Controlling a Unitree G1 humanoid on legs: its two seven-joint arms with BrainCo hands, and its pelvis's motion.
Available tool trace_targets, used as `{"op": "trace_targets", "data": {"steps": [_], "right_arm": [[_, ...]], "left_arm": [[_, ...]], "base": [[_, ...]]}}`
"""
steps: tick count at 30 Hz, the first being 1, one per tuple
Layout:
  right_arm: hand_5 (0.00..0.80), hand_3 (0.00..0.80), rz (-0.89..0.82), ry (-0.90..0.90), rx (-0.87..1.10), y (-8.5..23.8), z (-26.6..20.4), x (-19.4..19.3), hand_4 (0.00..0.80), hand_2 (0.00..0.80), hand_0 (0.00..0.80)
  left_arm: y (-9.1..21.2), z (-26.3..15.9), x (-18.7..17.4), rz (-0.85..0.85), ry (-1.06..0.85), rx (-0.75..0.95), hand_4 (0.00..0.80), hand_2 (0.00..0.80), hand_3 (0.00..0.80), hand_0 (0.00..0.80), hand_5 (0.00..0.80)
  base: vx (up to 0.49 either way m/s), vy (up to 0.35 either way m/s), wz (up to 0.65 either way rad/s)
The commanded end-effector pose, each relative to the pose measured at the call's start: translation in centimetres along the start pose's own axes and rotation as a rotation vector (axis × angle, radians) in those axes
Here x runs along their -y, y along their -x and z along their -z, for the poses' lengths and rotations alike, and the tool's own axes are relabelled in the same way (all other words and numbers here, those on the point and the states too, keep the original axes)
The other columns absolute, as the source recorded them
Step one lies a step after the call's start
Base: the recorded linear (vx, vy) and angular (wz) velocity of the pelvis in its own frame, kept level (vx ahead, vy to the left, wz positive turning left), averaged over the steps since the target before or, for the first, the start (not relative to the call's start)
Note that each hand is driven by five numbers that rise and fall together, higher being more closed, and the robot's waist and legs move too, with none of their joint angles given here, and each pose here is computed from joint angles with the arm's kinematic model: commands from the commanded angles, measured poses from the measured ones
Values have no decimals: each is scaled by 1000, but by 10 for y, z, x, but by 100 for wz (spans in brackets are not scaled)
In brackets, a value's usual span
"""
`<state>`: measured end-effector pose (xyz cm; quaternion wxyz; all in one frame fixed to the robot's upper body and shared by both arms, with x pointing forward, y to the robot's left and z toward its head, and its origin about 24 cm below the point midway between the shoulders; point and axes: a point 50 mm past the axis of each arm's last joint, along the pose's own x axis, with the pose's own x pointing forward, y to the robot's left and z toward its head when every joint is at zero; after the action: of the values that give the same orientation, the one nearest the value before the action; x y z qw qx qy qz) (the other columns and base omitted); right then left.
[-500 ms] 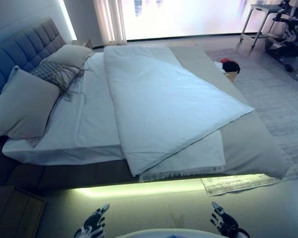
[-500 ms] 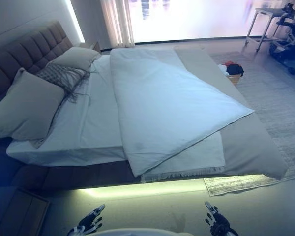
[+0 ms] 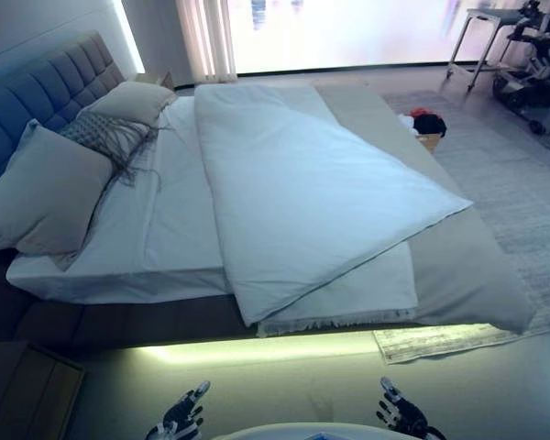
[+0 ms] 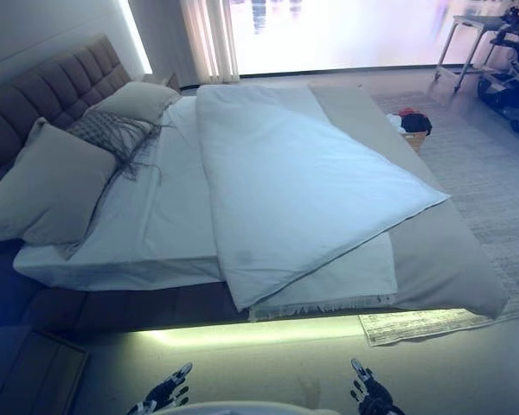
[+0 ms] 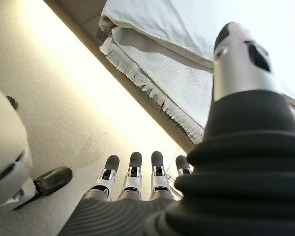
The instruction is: Make the bed neatly
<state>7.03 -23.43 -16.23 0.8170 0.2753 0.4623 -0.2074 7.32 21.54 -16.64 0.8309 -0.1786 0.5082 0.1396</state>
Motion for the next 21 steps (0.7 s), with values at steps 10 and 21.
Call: {"op": "trace_targets", "data": {"steps": [10,21], "right_arm": [[0,0,-82,-7,42,-12,-13,-30,0,0,0],[0,0,-47,65,11,-13,-21,-29,0,0,0]], "left_arm": [[-5,-12,5,-15,19,-2,0,0,0,0,0],[-7,-23,6,-22,73,61,0,0,0,0,0]], "base": [[8,-14,0],[14,-37,1]]}}
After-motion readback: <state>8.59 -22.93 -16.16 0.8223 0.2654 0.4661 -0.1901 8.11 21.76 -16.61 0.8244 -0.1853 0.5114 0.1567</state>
